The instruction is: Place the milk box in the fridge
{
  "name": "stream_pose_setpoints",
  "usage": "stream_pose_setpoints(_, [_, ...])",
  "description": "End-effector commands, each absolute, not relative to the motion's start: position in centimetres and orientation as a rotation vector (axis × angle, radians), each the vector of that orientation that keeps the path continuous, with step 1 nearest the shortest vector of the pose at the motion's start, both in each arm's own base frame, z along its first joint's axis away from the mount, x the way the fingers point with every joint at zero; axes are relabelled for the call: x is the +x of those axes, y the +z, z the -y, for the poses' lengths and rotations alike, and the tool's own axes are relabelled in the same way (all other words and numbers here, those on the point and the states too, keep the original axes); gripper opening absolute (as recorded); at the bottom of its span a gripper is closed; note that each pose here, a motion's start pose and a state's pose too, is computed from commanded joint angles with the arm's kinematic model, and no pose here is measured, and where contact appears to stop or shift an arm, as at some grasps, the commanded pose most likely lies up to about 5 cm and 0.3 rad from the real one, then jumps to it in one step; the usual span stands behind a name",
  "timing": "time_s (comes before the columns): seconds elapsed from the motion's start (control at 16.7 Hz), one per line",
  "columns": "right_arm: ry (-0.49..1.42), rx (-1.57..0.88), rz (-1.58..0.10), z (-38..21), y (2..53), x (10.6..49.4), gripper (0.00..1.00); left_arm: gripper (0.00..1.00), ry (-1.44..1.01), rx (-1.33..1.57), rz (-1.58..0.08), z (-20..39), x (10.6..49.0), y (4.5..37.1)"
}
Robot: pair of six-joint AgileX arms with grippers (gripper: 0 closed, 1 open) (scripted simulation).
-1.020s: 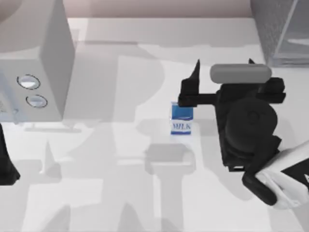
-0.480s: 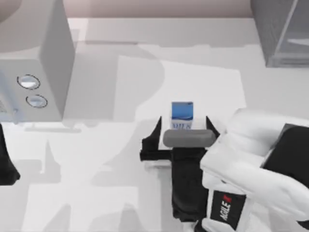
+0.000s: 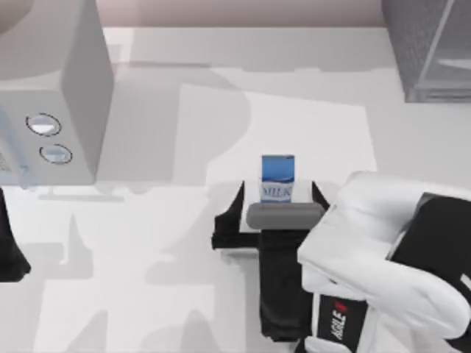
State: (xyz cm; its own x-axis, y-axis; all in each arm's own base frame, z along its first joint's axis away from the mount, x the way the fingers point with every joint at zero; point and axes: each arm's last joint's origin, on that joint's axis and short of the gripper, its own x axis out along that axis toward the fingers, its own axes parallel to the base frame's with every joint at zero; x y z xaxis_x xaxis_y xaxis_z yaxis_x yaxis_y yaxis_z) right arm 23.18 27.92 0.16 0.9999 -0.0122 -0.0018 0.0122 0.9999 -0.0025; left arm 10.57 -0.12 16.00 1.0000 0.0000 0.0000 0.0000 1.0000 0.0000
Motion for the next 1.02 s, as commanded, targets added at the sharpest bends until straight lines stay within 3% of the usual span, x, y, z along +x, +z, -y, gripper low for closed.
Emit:
stream_pose_setpoints(0.42, [-0.01, 0.0, 0.0, -28.0, 0.2, 27.8, 1.0, 1.0, 0.0, 0.0, 0.0, 0.1, 10.6, 16.0])
stream_pose_setpoints(0.66, [-0.01, 0.0, 0.0, -28.0, 0.2, 28.0, 1.0, 1.0, 0.0, 0.0, 0.0, 0.1, 10.6, 16.0])
stream_pose_setpoints(1.02, [-0.01, 0.0, 0.0, -28.0, 0.2, 28.0, 0.55, 1.0, 0.0, 0.0, 0.0, 0.1, 10.6, 16.0])
